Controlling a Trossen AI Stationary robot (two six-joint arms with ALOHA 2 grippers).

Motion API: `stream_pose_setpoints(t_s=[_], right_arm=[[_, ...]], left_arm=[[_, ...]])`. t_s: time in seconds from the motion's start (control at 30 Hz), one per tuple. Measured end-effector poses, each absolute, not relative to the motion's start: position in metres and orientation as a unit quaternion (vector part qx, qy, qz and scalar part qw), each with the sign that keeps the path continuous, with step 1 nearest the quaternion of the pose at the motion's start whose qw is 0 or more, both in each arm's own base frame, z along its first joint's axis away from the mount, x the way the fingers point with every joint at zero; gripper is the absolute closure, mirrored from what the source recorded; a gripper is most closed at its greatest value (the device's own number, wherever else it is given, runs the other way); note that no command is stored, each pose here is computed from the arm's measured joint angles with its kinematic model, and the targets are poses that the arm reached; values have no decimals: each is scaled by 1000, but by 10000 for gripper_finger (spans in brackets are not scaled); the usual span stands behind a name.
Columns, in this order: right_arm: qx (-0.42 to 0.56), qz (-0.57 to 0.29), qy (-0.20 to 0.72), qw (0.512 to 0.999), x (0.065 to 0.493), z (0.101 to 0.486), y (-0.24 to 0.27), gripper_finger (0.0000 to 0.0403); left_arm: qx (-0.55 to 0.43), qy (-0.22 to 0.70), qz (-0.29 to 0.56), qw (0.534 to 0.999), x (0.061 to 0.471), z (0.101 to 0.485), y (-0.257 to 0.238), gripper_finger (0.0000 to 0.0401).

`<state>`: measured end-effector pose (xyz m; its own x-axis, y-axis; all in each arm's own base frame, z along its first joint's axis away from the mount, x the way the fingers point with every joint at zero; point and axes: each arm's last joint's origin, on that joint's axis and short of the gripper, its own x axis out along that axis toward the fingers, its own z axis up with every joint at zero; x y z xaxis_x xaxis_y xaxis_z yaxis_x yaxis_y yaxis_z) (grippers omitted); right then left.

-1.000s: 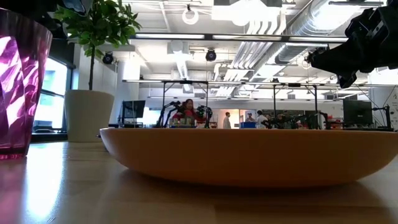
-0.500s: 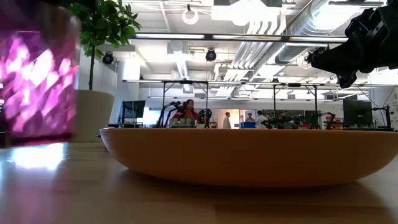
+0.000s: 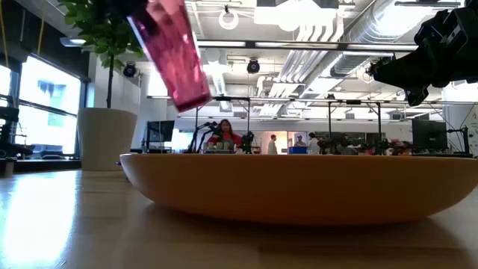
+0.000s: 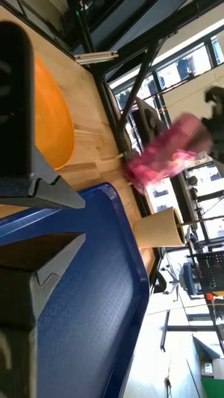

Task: Pick and place plate/cup/fork/spoon on tray
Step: Put the violet glass on the blue serving tray

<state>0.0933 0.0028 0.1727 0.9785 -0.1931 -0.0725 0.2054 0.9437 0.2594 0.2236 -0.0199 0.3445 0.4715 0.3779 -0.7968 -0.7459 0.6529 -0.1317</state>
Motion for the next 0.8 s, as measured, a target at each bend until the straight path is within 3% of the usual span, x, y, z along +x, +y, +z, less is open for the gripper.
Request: stream_pose_setpoints(t_s=[0.23,0.4,0.8], right_arm=[[134,-101,23,986,93,173,3,340],[134,-101,23,986,93,173,3,340],[134,-101,23,986,93,173,3,340]], left_arm=[[-252,280,428,821,231,372,33,397],[-253,231,447,826,232,384,67,397],[-268,243,490,793,244,367,113,397]])
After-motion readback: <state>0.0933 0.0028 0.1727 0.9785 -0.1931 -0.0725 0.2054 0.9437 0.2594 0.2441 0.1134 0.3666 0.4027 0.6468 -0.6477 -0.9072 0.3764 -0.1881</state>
